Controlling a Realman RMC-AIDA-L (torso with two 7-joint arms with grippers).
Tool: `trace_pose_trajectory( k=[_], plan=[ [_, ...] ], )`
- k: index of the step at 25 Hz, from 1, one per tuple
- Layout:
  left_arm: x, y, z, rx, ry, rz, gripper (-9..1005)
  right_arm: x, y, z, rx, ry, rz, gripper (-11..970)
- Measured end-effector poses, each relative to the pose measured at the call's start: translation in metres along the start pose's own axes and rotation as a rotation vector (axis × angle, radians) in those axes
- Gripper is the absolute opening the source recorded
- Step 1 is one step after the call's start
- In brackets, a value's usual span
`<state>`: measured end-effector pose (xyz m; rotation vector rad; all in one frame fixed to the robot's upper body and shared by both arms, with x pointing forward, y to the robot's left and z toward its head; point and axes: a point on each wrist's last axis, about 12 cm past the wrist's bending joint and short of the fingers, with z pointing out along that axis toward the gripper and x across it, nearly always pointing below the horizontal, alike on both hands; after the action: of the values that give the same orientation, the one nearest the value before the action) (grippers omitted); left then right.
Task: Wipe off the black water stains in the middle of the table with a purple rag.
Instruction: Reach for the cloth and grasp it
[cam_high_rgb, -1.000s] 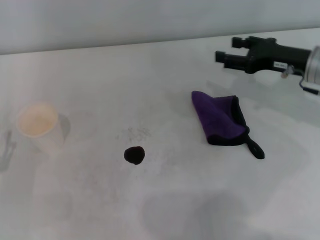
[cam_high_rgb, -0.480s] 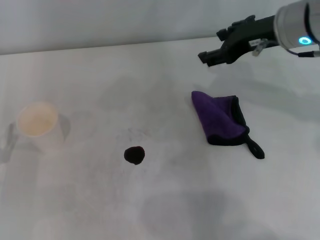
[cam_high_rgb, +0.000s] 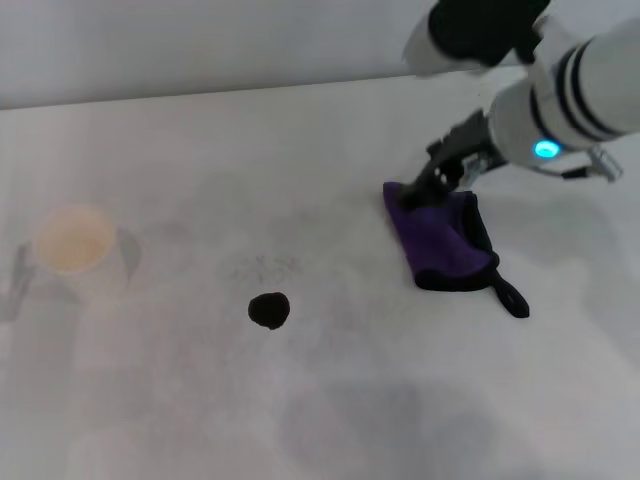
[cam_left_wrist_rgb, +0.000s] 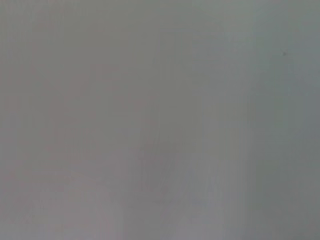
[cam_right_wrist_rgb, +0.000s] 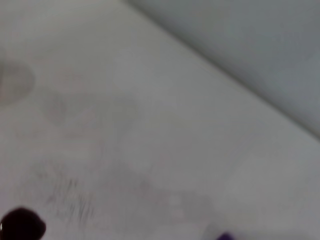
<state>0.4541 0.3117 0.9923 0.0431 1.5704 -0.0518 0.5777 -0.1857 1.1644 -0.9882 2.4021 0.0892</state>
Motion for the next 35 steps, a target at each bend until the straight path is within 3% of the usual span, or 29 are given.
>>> trace_pose_trajectory(
  k=[10, 19, 25, 35],
  plan=[
    [-0.001, -0.001, 0.004, 0.006, -0.006, 0.0, 894, 0.025, -0.008, 0.041, -0.021, 0.157, 0.102, 760],
    [-0.003, -0.003, 0.007, 0.014, -0.014, 0.003, 893, 0.029, -0.01, 0.05, -0.026, 0.19, 0.117, 738],
    [-0.005, -0.004, 0.011, 0.021, -0.024, 0.006, 894, 0.034, -0.011, 0.057, -0.025, 0.21, 0.134, 518],
    [-0.006, 0.0, 0.012, 0.019, -0.026, 0.022, 895, 0.033, -0.012, 0.06, -0.019, 0.204, 0.144, 465]
  ],
)
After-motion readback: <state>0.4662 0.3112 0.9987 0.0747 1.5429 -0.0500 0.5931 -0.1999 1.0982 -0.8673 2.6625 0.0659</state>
